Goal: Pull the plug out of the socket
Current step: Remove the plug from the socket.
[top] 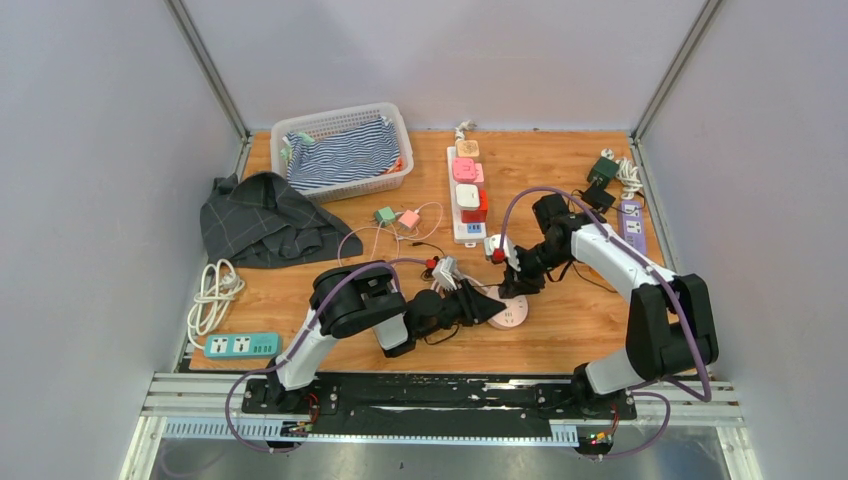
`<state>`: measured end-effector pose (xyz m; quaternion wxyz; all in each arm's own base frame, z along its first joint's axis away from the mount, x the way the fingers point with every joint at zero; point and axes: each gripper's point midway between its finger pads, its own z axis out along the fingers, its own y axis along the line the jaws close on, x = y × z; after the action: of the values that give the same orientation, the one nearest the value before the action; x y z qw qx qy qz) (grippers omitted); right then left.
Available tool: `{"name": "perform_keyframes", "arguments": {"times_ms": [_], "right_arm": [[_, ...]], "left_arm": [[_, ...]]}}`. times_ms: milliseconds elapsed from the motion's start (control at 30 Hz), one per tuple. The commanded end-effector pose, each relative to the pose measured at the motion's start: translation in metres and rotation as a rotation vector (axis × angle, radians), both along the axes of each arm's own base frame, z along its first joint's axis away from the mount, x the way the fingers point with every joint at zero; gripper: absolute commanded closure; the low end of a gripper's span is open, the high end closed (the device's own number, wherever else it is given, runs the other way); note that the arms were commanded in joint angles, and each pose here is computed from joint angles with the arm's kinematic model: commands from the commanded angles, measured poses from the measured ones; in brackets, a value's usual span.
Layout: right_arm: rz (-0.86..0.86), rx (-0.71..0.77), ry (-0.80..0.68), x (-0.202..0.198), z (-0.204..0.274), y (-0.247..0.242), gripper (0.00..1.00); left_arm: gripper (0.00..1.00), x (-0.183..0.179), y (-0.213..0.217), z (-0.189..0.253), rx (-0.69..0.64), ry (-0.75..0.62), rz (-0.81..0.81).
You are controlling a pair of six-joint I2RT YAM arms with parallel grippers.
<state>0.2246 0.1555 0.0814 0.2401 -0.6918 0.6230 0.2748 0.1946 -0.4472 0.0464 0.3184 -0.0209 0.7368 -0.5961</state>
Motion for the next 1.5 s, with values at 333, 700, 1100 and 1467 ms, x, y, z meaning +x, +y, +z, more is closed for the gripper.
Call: {"name": "perform_keyframes", "arguments": {"times_ms": [333, 700, 1100, 1467], "right_arm": [[0.263, 0.253, 0.141, -0.053, 0.023, 0.036, 1.0], [-0.073, 0.052, -0.044, 0.019, 0.005, 0.009, 1.0], [0.274, 0.272, 0.135, -0.055, 0.026, 0.035, 1.0], [-0.01, 0.105, -0.006, 0.002, 0.013, 0.012, 1.0]], "left_arm": [[0.94, -0.026, -0.021, 0.027, -0.078, -0.127, -0.128], [0.94, -0.027, -0.022, 0.028, -0.082, -0.127, -0.136], [0.94, -0.027, -0.022, 0.026, -0.082, -0.122, -0.135], [0.94, -0.028, -0.023, 0.028, -0.085, -0.127, -0.141]]}}
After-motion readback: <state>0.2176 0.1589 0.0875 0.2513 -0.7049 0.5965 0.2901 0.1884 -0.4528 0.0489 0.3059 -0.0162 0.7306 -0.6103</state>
